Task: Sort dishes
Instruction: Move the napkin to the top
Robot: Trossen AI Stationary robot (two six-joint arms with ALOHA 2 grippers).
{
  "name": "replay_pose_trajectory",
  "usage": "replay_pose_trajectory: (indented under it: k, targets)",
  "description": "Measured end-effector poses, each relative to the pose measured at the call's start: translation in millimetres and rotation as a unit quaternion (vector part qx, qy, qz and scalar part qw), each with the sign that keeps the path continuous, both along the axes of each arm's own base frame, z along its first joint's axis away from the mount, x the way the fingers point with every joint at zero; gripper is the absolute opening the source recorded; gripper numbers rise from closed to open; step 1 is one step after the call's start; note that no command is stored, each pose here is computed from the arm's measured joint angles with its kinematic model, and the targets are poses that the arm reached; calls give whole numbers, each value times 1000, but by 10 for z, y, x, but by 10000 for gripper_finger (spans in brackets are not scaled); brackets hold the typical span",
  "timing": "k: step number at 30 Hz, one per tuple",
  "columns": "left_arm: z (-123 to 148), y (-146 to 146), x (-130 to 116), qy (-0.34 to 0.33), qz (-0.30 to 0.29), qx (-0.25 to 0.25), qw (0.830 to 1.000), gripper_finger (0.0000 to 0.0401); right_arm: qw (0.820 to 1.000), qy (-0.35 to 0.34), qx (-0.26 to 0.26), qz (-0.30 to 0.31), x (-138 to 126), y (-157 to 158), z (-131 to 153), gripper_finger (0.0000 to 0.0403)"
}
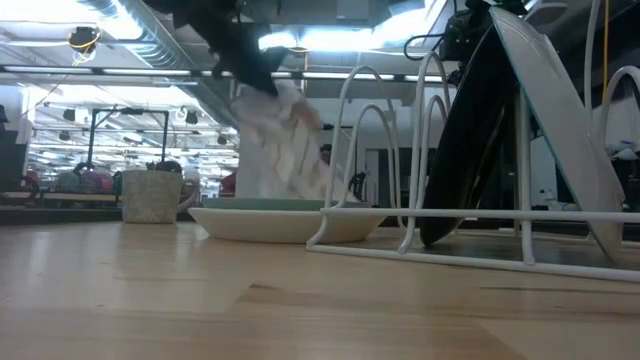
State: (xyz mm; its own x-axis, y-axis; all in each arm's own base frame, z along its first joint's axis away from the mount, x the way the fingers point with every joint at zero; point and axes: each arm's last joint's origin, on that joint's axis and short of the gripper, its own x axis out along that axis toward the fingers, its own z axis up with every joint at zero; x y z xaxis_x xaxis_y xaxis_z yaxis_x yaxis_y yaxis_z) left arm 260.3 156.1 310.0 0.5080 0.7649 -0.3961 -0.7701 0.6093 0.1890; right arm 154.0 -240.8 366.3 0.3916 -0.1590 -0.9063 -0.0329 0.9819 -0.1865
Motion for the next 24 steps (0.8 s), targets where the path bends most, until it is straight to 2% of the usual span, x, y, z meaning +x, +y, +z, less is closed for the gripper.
replay_pose_trajectory:
  k: [4,9,15,20,24]
  targets:
    - [-344,45,39,88,-9,-77,993,4,1000,-2,-3,0,3,-5,2,145]
    - [-759,101,138,183,-9,-128,975,17,1000,-2,-3,0,3,-5,2,145]
    - [-1109,164,256,229,-8,-154,961,95,1000,-2,-3,0,3,-5,2,145]
    - [-1172,168,268,236,-5,-163,958,156,1000,-2,-3,0,3,-5,2,145]
    - [-1019,135,232,202,5,-160,966,168,1000,-5,-8,0,8,-14,6,145]
